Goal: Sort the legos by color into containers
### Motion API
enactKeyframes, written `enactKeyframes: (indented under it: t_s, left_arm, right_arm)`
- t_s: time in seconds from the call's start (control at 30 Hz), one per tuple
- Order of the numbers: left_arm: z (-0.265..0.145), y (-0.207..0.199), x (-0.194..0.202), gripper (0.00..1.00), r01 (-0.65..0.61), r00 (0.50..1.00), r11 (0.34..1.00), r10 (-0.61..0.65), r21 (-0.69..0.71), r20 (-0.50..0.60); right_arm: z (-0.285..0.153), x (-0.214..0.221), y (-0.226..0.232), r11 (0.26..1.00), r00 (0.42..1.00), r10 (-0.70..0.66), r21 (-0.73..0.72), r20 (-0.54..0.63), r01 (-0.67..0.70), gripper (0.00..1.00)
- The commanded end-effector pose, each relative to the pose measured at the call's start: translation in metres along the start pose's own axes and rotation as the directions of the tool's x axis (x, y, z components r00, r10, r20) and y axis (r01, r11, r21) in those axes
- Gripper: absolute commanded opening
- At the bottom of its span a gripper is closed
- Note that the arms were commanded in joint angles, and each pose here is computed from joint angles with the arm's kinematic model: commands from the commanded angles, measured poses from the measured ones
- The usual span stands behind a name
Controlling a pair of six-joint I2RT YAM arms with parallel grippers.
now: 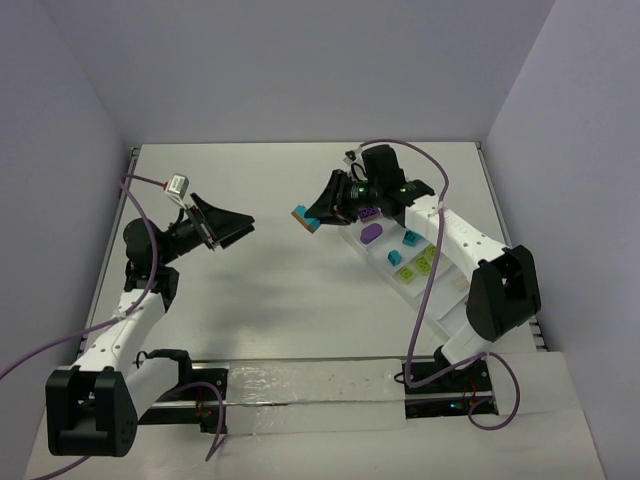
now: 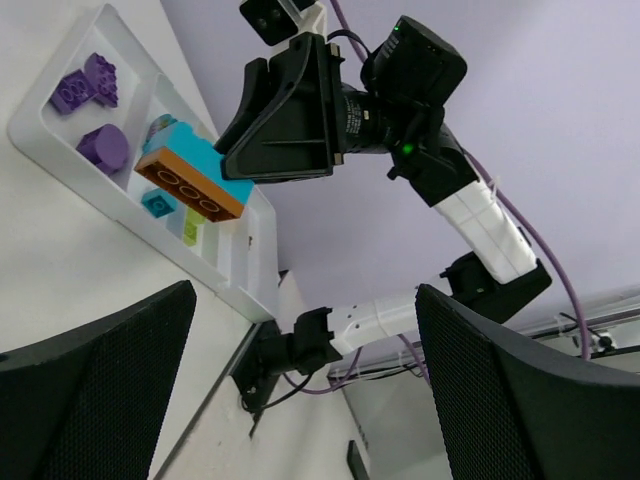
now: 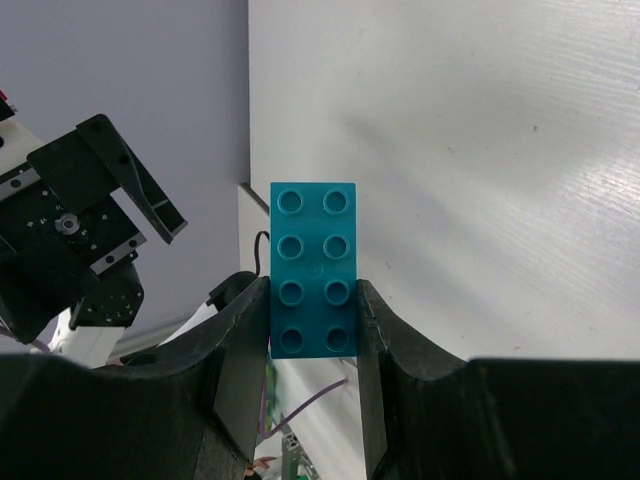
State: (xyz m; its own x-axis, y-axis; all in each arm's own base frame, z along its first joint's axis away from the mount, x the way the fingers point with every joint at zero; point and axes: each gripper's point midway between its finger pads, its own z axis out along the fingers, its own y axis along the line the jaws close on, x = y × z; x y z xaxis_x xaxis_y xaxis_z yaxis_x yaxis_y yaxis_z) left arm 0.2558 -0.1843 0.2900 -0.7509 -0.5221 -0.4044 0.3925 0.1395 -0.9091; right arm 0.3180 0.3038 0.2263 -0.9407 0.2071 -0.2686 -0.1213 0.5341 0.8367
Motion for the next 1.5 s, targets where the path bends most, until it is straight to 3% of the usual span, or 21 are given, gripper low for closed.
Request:
enactKeyframes:
  t_s: [0.0, 0.2, 0.67, 0.97, 1.47]
  left_arm:
    - [-0.002, -0.015, -0.001, 0.97, -0.015, 1.0, 0.998, 0.014, 0.069, 0.009]
    - [0.002, -0.011, -0.005, 0.94, 0.025, 0.999, 0.997, -0.027, 0.071, 0.025]
    - [0.038, 0.004, 0.008, 0.84, 0.125, 0.991, 0.984, -0.118, 0.127, -0.055]
    - [0.045, -0.002, 0.01, 0.81, 0.172, 0.985, 0.951, -0.158, 0.256, -0.075]
    - [0.055, -0.002, 0.012, 0.69, 0.159, 0.986, 0.951, -0.139, 0.266, -0.094]
  right_arm:
    - [-0.005, -0.005, 0.023, 0.996, 0.998, -0.057, -0.072, 0.03, 0.059, 0.0]
    - [-0.002, -0.002, 0.03, 0.993, 0.996, -0.083, -0.076, 0.02, 0.084, 0.0]
    - [-0.001, 0.005, 0.05, 0.982, 0.993, -0.117, -0.149, 0.002, 0.116, 0.0]
    - [-0.004, 0.016, 0.078, 0.932, 0.995, -0.09, -0.356, -0.052, 0.066, 0.0]
    - [0.002, 0.019, 0.087, 0.929, 0.99, -0.119, -0.359, -0.074, 0.084, 0.0]
